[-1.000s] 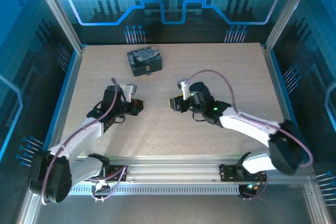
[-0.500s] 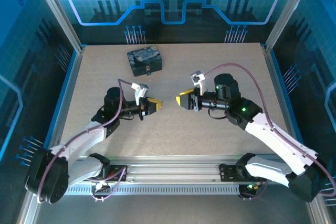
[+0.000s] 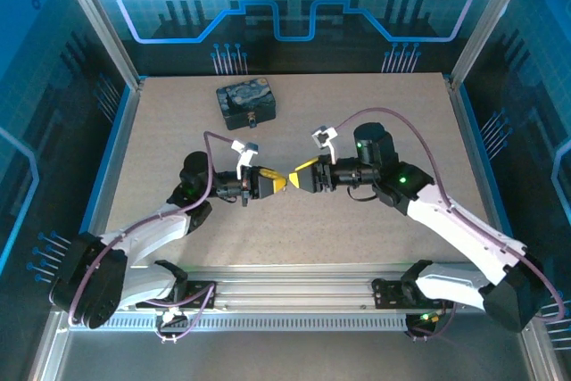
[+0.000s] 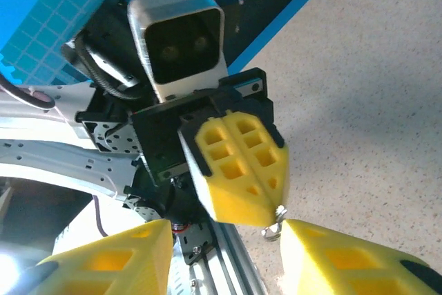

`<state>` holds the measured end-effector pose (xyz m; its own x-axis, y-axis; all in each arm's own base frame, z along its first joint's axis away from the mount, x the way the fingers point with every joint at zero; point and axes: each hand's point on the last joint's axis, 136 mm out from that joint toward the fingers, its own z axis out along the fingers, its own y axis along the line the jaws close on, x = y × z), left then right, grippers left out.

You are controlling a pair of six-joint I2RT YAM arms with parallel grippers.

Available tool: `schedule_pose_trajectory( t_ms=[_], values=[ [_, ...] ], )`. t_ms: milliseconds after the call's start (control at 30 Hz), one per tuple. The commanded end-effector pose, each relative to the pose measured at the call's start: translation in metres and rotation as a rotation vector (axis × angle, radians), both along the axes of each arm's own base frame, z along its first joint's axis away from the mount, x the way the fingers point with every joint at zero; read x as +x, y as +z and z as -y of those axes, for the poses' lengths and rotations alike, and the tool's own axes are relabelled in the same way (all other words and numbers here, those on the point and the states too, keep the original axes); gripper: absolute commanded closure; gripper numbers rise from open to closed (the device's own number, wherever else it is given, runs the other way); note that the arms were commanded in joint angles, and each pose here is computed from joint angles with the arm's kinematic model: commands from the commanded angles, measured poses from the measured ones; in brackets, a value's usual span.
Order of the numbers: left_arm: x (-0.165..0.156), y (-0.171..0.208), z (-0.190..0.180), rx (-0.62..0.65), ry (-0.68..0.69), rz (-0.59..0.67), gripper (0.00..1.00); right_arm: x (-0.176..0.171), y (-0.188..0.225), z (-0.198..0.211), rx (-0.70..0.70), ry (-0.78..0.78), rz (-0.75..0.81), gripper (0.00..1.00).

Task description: Unlock the padlock with the key

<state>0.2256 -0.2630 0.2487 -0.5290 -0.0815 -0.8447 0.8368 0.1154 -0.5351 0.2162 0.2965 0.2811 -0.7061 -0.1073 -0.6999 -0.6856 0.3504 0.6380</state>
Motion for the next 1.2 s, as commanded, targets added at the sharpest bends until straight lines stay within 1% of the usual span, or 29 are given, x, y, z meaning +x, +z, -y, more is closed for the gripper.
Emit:
schedule_pose_trajectory(
  t_ms=[0, 267, 433, 500, 567, 600, 667, 867, 900, 933, 967, 1000, 1067, 1100, 1167],
  values=[
    [-0.014, 0.012, 0.002, -0.033, -0.050, 0.038, 1.00, -0.005, 0.000, -0.005, 0.029, 0.045, -0.017, 0.60],
    [-0.015, 0.022, 0.006, -0.079, -0.081, 0.023, 1.00, -0.008, -0.007, -0.005, 0.033, 0.068, -0.013, 0.70],
    [-0.016, 0.020, 0.011, -0.070, -0.098, 0.007, 1.00, -0.008, -0.011, -0.005, 0.026, 0.070, -0.009, 0.71],
    [-0.016, 0.018, 0.013, -0.062, -0.103, 0.004, 1.00, -0.008, -0.011, -0.006, 0.029, 0.074, -0.006, 0.75],
    [-0.017, 0.015, 0.015, -0.055, -0.109, 0.004, 1.00, -0.007, -0.010, -0.007, 0.035, 0.079, -0.001, 0.81],
    [-0.017, 0.014, 0.015, -0.054, -0.112, 0.003, 1.00, -0.006, -0.010, -0.007, 0.037, 0.080, -0.001, 0.85],
    [-0.017, 0.011, 0.016, -0.050, -0.113, -0.002, 1.00, -0.006, -0.010, -0.009, 0.041, 0.090, 0.002, 0.99],
    [-0.014, 0.008, 0.015, -0.045, -0.086, -0.011, 1.00, -0.004, -0.011, -0.007, 0.048, 0.070, 0.023, 1.00],
    [-0.013, 0.007, 0.014, -0.041, -0.071, -0.013, 0.97, -0.003, -0.007, -0.006, 0.054, 0.059, 0.040, 1.00],
    [-0.013, 0.006, 0.013, -0.031, -0.061, -0.016, 0.75, -0.002, -0.002, -0.004, 0.060, 0.046, 0.060, 1.00],
    [-0.012, 0.004, 0.012, -0.021, -0.046, -0.021, 0.64, 0.000, 0.001, -0.002, 0.060, 0.033, 0.074, 1.00],
    [-0.008, 0.001, 0.010, -0.001, -0.011, -0.033, 0.58, 0.001, 0.004, 0.002, 0.057, 0.014, 0.093, 1.00],
    [-0.002, -0.007, 0.004, 0.046, 0.066, -0.052, 0.52, 0.004, 0.006, 0.010, 0.024, -0.021, 0.133, 1.00],
    [0.002, -0.011, -0.001, 0.073, 0.117, -0.059, 0.47, 0.006, 0.010, 0.013, 0.002, -0.033, 0.166, 1.00],
    [0.006, -0.016, -0.011, 0.105, 0.204, -0.060, 0.40, 0.006, 0.015, 0.017, -0.044, -0.033, 0.214, 1.00]
  ],
)
